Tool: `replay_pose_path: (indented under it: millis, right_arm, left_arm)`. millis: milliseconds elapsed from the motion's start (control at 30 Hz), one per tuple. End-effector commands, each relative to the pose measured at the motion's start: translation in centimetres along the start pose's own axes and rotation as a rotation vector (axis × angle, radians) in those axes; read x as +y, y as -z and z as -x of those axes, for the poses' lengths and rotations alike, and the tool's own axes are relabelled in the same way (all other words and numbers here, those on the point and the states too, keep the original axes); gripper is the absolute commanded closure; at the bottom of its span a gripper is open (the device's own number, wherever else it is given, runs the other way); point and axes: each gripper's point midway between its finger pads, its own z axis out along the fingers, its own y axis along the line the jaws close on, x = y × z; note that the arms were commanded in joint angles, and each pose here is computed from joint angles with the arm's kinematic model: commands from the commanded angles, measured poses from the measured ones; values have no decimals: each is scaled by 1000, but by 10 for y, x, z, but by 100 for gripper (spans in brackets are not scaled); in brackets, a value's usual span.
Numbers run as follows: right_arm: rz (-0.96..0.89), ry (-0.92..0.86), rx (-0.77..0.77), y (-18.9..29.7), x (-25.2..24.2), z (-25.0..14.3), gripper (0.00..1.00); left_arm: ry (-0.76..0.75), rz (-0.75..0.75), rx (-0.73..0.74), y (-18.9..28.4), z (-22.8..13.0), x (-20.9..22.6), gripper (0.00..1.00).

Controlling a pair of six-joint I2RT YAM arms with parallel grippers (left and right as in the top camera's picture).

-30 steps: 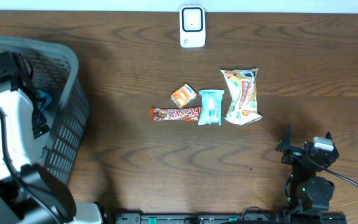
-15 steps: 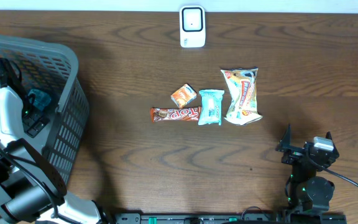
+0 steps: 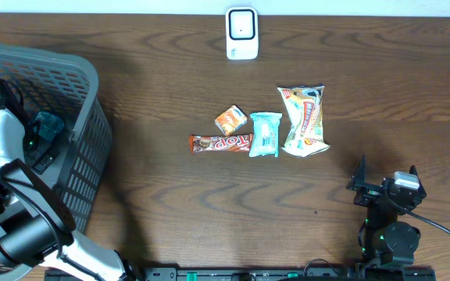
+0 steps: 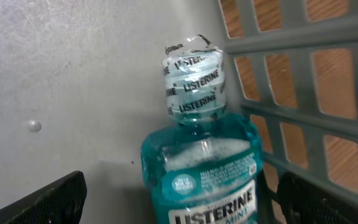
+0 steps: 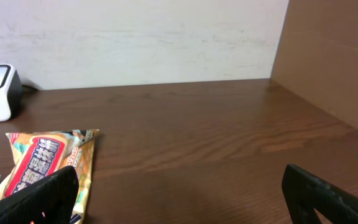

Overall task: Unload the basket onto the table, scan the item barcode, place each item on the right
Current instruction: 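Reach the left gripper back into the basket toward the blue Listerine bottle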

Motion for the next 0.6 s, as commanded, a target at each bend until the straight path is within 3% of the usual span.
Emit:
replay_pose_path:
  millis: [0, 133, 333, 367, 567]
  right_arm:
    - [-1, 15, 0, 0, 0, -1, 1]
    - [-1, 15, 0, 0, 0, -1, 1]
    - [-1, 15, 0, 0, 0, -1, 1]
    - [-1, 16, 0, 0, 0, -1, 1]
    - [-1, 16, 0, 0, 0, -1, 1]
  left_arm:
    - [11, 22, -18, -13, 0, 2, 2]
    - [4, 55, -18, -24, -3, 8, 4]
    - [-3, 192, 23, -34, -5, 35, 40]
    - [-5, 212, 20, -33, -3, 40, 43]
    - [-38, 346, -33, -24, 12, 71, 44]
